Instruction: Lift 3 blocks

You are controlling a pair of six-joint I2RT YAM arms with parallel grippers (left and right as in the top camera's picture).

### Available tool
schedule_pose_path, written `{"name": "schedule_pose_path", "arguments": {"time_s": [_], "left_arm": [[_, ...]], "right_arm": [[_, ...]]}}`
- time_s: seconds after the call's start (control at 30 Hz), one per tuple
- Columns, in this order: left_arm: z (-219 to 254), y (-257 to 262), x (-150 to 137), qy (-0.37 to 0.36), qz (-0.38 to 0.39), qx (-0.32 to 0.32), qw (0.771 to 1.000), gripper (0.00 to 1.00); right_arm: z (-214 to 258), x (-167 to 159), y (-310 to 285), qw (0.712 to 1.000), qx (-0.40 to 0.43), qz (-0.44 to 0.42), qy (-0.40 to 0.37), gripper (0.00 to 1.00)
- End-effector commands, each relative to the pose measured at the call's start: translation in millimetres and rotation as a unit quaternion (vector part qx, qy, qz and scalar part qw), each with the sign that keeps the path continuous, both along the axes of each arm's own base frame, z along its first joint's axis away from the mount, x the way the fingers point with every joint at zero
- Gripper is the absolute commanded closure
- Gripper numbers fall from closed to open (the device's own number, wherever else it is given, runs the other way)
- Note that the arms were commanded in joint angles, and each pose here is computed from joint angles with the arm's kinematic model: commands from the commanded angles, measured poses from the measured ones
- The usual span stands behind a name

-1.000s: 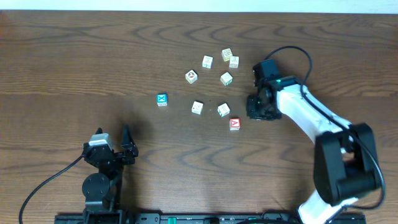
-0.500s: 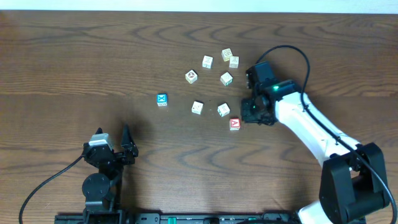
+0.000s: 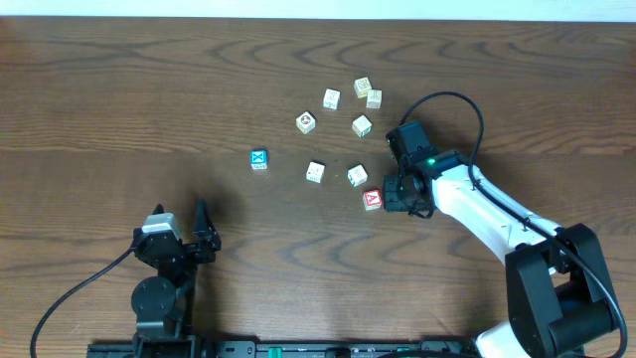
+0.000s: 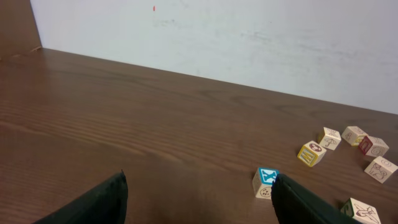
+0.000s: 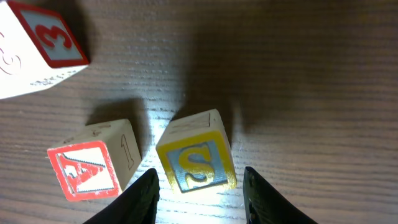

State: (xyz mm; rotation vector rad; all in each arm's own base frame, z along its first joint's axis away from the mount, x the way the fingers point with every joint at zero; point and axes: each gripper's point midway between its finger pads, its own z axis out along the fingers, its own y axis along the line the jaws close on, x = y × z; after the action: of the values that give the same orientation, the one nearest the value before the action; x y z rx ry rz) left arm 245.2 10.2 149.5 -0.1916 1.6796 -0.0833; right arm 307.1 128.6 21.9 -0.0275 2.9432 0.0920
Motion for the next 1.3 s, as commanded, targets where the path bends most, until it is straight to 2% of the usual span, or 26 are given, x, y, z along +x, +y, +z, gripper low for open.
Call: {"name": "schedule_pose_path", "arguments": {"time_s": [0.0,0.33,0.63,0.8,0.93,1.07,1.17,1.27], "left_arm": [[-18,1,-1,0.030,0.004,-0.004,1.000,0.26],[-18,1,-1,0.030,0.004,-0.004,1.000,0.25],[-18,1,-1,0.030,0.004,-0.004,1.000,0.26],[-18,1,-1,0.030,0.004,-0.004,1.000,0.26],[-18,1,-1,0.030,0.004,-0.004,1.000,0.26],[-18,1,-1,0.030,0.004,-0.004,1.000,0.26],[-18,1,-1,0.030,0.004,-0.004,1.000,0.26],[-18,1,-1,0.030,0.004,-0.004,1.000,0.26]], "right_arm": [[-2,2,-2,1.000,-0.006,-0.003,-0.004,0.59],[-2,-2,7,1.000,0.019,0.002,0.006,0.63],[-3,-7,8,0.999,0.029,-0.034,0.020,0.66],[-2,-6,8,0.999,0.026,-0.020,0.018,0.65],[2,-3,7,1.000,0.020,0.004,0.009,0.68],[24,3,5,1.000,0.015,0.001,-0.009,0.60],[51,9,7,0.999,0.022,0.006,-0.034,0.58],[74,11,8,0.998,0.032,0.012,-0.061,0.50]]}}
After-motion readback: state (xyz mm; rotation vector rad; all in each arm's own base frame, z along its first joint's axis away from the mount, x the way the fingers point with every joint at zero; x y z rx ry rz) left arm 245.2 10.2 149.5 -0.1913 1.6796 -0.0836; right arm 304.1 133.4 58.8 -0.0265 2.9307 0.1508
